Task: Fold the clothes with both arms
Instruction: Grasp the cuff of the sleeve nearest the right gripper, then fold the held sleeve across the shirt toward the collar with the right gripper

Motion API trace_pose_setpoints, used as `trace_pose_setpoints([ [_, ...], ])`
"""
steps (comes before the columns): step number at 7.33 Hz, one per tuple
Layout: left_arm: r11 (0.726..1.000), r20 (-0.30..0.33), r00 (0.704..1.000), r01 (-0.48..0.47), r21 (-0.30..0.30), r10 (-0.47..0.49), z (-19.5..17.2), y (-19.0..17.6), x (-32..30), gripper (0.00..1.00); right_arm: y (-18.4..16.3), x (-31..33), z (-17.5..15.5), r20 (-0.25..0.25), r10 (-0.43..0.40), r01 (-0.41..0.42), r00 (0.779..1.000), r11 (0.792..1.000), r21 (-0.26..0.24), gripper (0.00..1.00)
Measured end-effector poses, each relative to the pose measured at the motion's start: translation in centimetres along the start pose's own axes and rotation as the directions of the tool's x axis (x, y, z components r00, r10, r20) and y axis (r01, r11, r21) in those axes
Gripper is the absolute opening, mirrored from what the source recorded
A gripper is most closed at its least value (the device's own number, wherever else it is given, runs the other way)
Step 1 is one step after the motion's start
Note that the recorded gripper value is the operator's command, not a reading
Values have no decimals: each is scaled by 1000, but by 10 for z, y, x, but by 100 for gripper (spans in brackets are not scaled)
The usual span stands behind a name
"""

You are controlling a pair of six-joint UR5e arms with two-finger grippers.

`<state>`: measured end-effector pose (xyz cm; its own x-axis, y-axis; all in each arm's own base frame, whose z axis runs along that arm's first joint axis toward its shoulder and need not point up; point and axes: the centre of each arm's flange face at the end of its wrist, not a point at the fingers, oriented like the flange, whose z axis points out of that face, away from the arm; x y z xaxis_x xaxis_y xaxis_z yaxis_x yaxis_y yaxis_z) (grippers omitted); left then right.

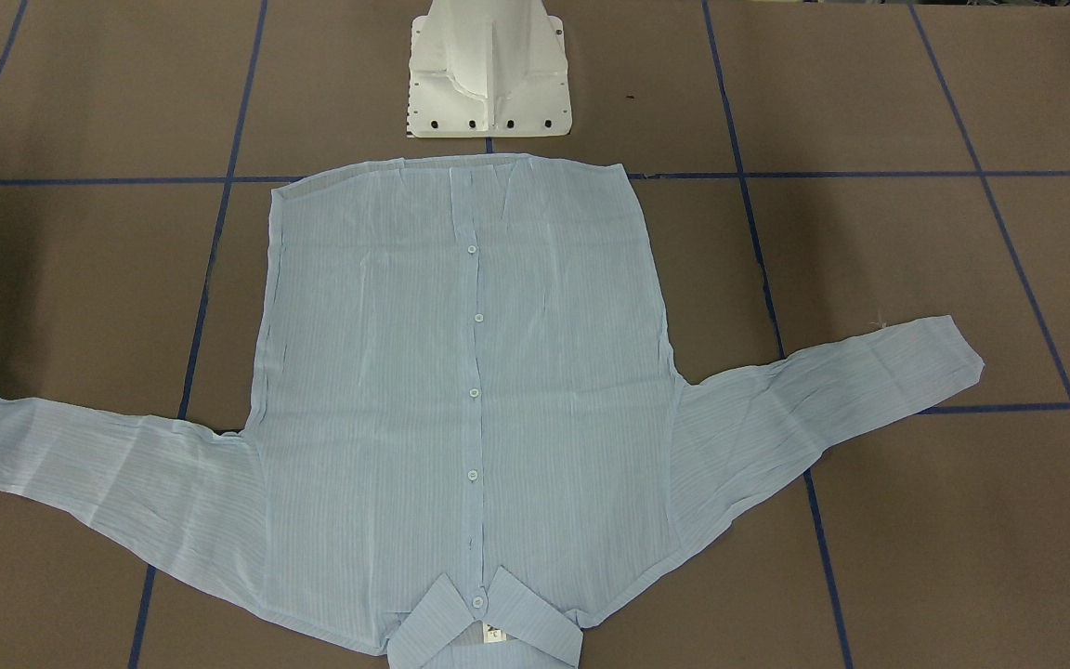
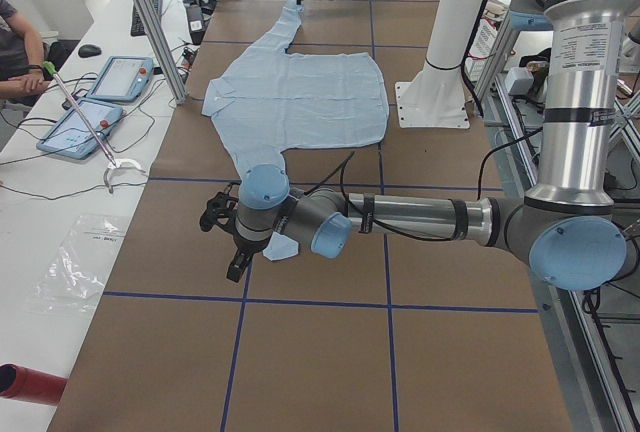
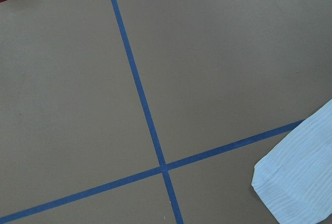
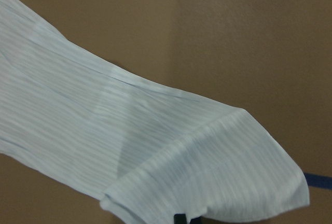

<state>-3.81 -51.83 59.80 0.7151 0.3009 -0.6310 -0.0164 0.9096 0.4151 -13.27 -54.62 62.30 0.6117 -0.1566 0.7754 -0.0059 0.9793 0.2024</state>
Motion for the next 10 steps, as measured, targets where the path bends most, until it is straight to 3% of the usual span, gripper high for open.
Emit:
trace_pose_setpoints([
  [2, 1000, 0, 1000, 2, -2, -2, 0, 1, 0, 99, -34, -69, -39, 76, 33, -39, 997, 997, 72, 0],
  [3, 1000, 0, 1000, 3, -4, -3, 1, 2, -1, 99, -58, -124, -55, 141, 62, -75, 988, 993, 91, 0],
  [5, 1000, 1, 1000, 9, -12, -9, 5, 4, -5, 99, -100, -268, -61, 261, 109, -132, 959, 989, 73, 0],
  [6, 1000, 1, 1000, 11, -17, -11, 8, 5, -8, 99, -115, -342, -52, 275, 109, -133, 955, 989, 71, 0],
  [8, 1000, 3, 1000, 16, -25, -16, 12, 6, -11, 99, -159, -496, -32, 239, 91, -118, 967, 988, 100, 0],
  [10, 999, 3, 1000, 20, -28, -20, 13, 6, -13, 99, -195, -599, -16, 204, 79, -106, 976, 986, 125, 0],
])
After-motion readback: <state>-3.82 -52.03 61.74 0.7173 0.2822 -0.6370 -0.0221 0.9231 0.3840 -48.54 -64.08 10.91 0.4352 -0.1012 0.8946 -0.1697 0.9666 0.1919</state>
